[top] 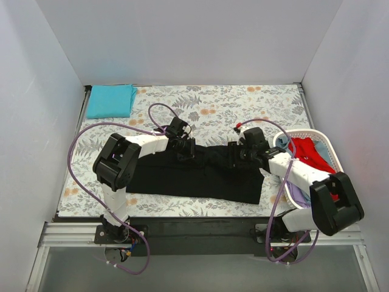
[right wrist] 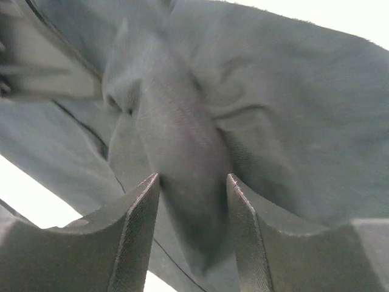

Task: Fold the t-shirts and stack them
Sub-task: Fold the tshirt

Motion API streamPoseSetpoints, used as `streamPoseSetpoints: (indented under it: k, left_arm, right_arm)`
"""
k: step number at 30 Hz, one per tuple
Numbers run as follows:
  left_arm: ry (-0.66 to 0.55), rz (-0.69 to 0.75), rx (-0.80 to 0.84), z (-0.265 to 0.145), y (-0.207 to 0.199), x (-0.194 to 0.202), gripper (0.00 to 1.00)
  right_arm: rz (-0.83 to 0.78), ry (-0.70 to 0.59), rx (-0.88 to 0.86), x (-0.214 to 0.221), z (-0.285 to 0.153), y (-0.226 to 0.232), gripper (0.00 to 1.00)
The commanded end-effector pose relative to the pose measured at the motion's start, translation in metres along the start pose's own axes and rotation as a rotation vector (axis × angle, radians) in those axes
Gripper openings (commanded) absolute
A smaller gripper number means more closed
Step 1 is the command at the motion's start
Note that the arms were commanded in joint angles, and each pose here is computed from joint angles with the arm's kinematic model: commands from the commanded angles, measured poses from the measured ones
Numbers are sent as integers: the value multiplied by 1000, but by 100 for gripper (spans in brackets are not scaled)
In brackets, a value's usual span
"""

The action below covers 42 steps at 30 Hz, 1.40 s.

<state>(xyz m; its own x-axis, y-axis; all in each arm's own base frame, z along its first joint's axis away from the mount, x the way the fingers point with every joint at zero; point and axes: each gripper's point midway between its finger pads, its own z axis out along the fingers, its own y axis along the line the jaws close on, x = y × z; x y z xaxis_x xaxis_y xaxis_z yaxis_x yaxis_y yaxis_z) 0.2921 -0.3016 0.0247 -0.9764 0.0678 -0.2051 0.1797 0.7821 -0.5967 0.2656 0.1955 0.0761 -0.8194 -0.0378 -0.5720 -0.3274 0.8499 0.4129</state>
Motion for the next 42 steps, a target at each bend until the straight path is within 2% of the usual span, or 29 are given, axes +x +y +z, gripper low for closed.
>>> streamPoseSetpoints:
  k: [1, 6, 11, 15, 21, 28, 32, 42]
  left_arm:
    - [-112, 53, 1, -29, -23, -22, 12]
    - [-208, 27, -26, -44, -30, -46, 15]
    - [-236, 45, 34, -48, -54, -72, 16]
    - [-182, 38, 76, -30, -59, -77, 16]
    - [-119, 71, 181, -13, -77, -83, 18]
    - [-47, 116, 220, 2, -89, -63, 18]
    - [-41, 144, 243, -7, -96, -51, 18]
    - [-44, 184, 240, -26, -84, -20, 18]
  right_arm:
    - [-41, -8, 1, -6, 11, 13, 54]
    - [-106, 25, -53, 19, 12, 34, 50]
    - [-149, 32, -86, 37, 4, 43, 52]
    - [-156, 33, -101, 43, -1, 44, 55]
    - [-162, -43, -105, 24, -12, 51, 56]
    - [-37, -127, 73, -13, -21, 18, 52]
    - [6, -157, 102, -29, -22, 7, 52]
    - [14, -60, 71, -30, 4, 7, 51]
